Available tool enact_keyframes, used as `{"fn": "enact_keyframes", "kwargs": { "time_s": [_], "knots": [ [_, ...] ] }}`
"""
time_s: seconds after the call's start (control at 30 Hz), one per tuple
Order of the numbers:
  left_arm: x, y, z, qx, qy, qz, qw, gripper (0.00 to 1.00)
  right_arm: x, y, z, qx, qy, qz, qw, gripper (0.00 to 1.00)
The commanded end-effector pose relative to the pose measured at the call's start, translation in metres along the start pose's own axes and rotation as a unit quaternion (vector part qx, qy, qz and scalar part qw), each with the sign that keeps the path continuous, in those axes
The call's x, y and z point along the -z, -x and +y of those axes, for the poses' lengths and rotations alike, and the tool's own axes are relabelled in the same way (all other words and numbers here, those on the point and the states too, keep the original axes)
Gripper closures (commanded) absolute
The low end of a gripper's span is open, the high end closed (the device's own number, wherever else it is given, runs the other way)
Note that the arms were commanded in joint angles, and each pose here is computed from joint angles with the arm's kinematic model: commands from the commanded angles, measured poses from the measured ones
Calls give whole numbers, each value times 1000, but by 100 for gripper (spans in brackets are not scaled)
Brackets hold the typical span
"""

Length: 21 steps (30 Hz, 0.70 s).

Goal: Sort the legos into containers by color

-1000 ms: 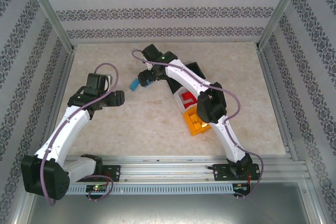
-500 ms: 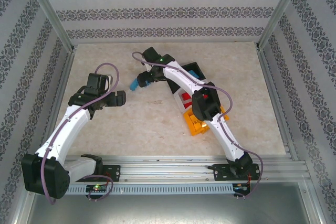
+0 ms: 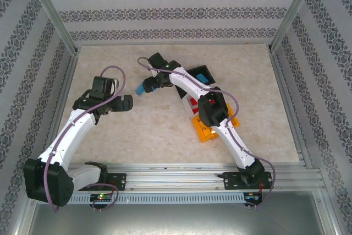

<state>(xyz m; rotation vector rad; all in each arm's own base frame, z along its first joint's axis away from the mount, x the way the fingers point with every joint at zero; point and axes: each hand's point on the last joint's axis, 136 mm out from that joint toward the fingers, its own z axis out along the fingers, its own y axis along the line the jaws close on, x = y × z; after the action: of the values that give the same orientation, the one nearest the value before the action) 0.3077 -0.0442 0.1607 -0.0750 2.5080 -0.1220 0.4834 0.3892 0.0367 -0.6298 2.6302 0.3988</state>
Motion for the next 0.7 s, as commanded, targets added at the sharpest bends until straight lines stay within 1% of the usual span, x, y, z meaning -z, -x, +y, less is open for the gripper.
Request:
{"fn": "enact_keyframes", "kwargs": {
  "time_s": [0.0, 0.1, 0.33, 0.43, 0.5, 0.53, 0.6, 0.67],
  "knots": [
    [-2, 5, 2, -2, -2, -10, 1000, 0, -2, 11, -6, -8, -3, -18, 1000, 7],
    [-2, 6, 1, -3, -3, -10, 1000, 0, -8, 11, -9, -14, -10, -20, 1000, 7],
    [-4, 5, -1, -3, -7, -5, 1000, 0, -11, 14, -7, -30, 20, -20, 999, 9],
    [-5, 5, -1, -3, -9, -4, 1000, 0, -19, 8, -4, -45, 48, -5, 998, 12],
    [-5, 5, -1, -3, -10, -4, 1000, 0, -33, -6, -3, -60, 64, 18, 996, 13],
    [-6, 5, -1, -3, -9, -3, 1000, 0, -33, -7, -1, -51, 58, 22, 997, 14],
    [-6, 5, -2, -3, -11, -4, 1000, 0, -34, -8, 0, -44, 45, 18, 998, 19],
    [-6, 5, -2, -2, -12, -3, 1000, 0, -34, -8, 0, -44, 46, 19, 998, 19]
  ]
}}
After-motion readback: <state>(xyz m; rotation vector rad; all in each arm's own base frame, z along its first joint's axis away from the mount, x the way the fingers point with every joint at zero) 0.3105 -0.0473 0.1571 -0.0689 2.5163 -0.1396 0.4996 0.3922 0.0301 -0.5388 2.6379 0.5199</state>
